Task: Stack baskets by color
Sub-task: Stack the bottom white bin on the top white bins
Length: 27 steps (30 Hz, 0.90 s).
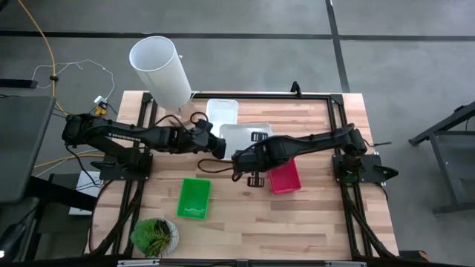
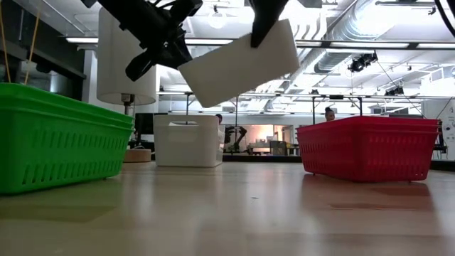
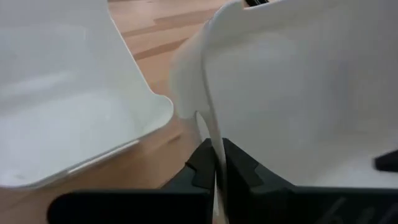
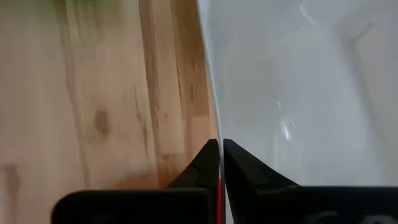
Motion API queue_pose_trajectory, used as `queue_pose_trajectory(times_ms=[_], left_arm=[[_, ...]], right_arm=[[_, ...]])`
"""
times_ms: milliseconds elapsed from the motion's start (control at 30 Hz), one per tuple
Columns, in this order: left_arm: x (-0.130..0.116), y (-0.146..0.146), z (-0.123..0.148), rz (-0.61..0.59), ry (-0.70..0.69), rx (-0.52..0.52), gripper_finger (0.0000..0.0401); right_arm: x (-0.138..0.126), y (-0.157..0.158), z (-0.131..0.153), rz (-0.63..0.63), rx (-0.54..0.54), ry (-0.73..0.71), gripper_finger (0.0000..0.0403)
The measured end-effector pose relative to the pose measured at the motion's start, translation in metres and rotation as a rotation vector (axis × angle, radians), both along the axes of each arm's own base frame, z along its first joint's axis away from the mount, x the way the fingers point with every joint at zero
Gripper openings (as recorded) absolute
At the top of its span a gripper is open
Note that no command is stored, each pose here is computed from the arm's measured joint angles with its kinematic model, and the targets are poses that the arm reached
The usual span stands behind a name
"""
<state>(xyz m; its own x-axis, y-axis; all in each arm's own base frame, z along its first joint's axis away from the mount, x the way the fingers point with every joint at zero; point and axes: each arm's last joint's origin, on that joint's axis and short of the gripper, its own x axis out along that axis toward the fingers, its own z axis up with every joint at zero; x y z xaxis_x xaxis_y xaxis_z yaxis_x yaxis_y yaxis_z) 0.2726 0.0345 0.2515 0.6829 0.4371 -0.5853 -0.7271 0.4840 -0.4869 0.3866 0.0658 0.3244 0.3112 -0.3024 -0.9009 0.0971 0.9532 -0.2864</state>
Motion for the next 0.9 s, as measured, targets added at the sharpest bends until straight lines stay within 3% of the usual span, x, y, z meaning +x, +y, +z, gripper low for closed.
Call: queue_pose_trajectory(times_ms=[133, 433, 567, 733, 900], left_arm=[[-0.001, 0.002, 0.002, -0.001, -0.009, 0.006, 0.0], [-0.001, 0.006, 0.003, -0.008, -0.013, -0.001, 0.0], [-0.001, 0.006, 0.004, -0.008, -0.016, 0.003, 0.0], [-0.002, 0.006, 0.003, -0.007, -0.006, 0.009, 0.0], [-0.004, 0.005, 0.007, -0.039, -0.009, 0.023, 0.0001]], right_arm=[[-0.001, 0.0, 0.013, -0.007, 0.031, -0.034, 0.0039], [-0.005, -0.002, 0.033, -0.009, 0.039, -0.071, 0.0196], [-0.011, -0.003, 0.039, -0.001, 0.046, -0.04, 0.0246], [-0.037, -0.008, 0.06, -0.021, 0.047, -0.043, 0.0267], [-0.076, -0.018, 0.091, -0.104, 0.022, -0.158, 0.0268]])
